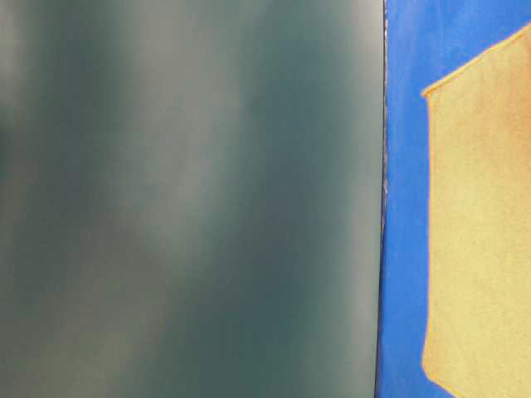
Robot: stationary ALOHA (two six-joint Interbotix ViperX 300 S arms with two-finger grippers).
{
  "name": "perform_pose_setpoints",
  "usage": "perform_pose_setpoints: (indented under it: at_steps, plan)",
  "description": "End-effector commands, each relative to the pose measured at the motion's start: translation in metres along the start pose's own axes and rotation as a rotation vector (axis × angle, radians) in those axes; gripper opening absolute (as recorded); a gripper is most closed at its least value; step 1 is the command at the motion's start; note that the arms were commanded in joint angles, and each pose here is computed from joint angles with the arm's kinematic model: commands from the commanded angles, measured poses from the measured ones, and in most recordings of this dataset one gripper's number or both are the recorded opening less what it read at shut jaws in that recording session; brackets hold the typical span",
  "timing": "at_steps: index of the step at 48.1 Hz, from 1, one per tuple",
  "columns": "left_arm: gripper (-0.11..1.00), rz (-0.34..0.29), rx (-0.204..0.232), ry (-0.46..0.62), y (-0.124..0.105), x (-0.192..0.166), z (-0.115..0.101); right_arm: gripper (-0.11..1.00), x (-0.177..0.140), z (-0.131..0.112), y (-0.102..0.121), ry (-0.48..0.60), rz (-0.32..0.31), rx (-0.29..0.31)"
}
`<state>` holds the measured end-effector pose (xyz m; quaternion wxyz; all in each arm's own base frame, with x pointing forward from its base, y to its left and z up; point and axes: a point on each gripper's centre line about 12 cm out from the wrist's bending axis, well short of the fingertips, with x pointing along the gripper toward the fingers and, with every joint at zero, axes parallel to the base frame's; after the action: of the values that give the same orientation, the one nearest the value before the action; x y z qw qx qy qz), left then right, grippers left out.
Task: Fold the orange towel.
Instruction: 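Move both grippers to the towel's two far corners and grasp them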
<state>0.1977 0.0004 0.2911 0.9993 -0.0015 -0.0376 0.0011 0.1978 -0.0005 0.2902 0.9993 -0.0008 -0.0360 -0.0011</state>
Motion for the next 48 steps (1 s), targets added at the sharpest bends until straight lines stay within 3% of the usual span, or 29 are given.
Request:
perform_pose_setpoints:
  at_steps: [1,14,31,33,37,42,44,48]
  plan:
    - [0.0,0.011,-0.033,0.026,0.002,0.004,0.002,0.0,0.005,0.01,-0.003,-0.022,-0.015,0.019]
    - [0.0,0.102,-0.039,0.114,0.02,0.005,-0.012,0.0,0.023,-0.002,-0.039,0.15,-0.184,0.087]
    - [0.02,0.364,-0.087,0.358,0.082,0.02,-0.071,0.01,0.051,-0.056,-0.105,0.382,-0.417,0.147]
    - [0.08,0.393,-0.096,0.382,0.09,0.021,-0.078,0.04,0.055,-0.063,-0.112,0.412,-0.433,0.155]
    - [0.29,0.449,-0.115,0.433,0.106,0.024,-0.095,0.3,0.065,-0.081,-0.127,0.473,-0.467,0.171]
    - [0.63,0.501,-0.134,0.476,0.123,0.027,-0.115,0.59,0.074,-0.103,-0.143,0.54,-0.498,0.184]
    - [0.75,0.514,-0.139,0.493,0.128,0.028,-0.123,0.63,0.078,-0.114,-0.151,0.566,-0.513,0.189]
    - [0.91,0.526,-0.136,0.517,0.135,0.031,-0.137,0.59,0.082,-0.131,-0.162,0.598,-0.53,0.191]
